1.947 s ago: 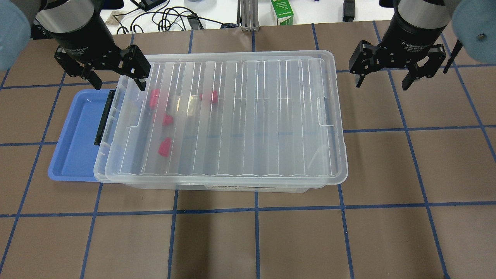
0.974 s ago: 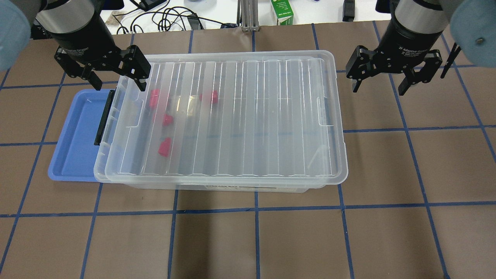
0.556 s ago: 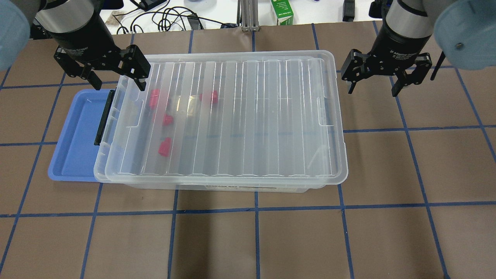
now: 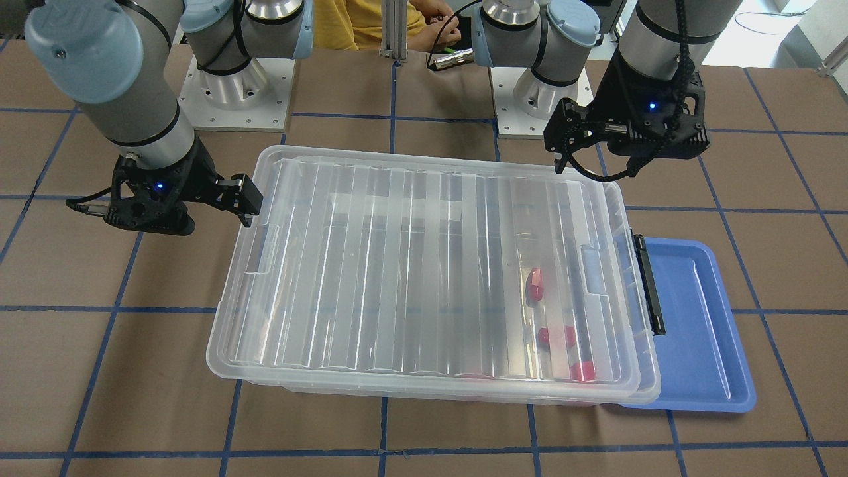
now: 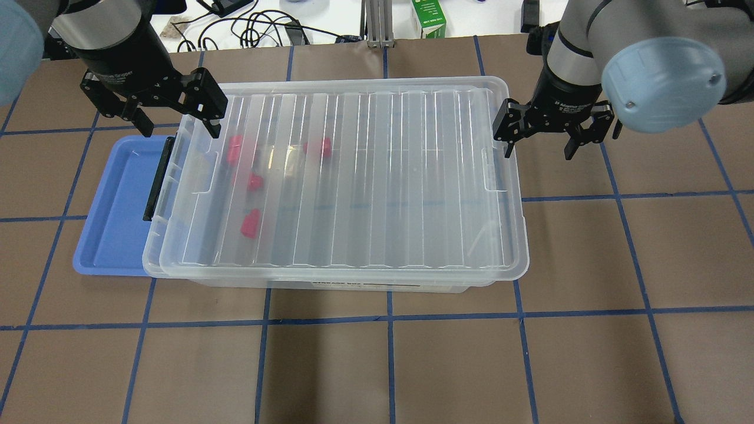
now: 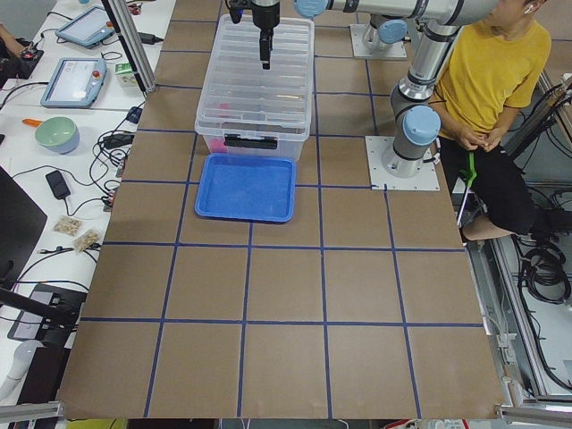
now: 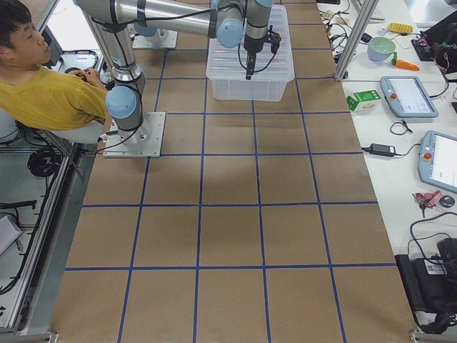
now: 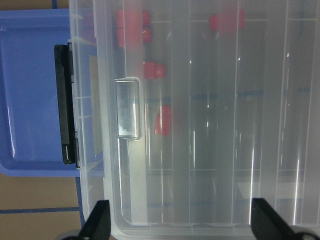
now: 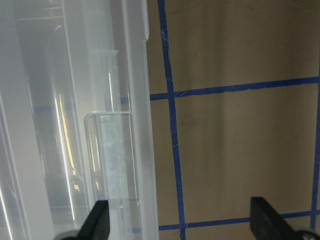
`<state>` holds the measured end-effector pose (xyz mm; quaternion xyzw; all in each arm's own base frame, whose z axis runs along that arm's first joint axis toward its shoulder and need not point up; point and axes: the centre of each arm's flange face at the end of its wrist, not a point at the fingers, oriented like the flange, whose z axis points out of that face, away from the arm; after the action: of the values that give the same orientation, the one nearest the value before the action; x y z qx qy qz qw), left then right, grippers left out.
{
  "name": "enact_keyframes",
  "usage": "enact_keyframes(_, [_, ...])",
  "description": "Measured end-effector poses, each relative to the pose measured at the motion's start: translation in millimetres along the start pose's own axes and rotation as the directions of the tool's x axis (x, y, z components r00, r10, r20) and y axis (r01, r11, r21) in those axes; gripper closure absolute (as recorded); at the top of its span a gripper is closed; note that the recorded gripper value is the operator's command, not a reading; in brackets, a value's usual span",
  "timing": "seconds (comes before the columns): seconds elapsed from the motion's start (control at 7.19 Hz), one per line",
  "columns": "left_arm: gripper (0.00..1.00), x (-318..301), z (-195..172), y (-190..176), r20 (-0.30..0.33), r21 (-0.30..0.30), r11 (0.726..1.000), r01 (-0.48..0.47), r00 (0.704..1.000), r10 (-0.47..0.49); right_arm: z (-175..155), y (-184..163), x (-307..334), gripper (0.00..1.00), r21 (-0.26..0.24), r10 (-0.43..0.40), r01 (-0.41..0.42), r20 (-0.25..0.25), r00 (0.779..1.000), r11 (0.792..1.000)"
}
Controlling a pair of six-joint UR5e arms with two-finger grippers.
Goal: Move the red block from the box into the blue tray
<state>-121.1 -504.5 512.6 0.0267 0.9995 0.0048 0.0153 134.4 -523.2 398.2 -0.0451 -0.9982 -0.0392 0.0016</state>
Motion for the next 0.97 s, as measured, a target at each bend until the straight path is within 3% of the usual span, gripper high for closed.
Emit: enact_keyframes(0.97, [0.00, 1, 0, 0, 0.002, 0.002, 1.000, -0.001, 1.000, 0.001, 34, -13, -1, 0.00, -0.055, -0.001, 0.000, -0.005, 1.000, 0.998])
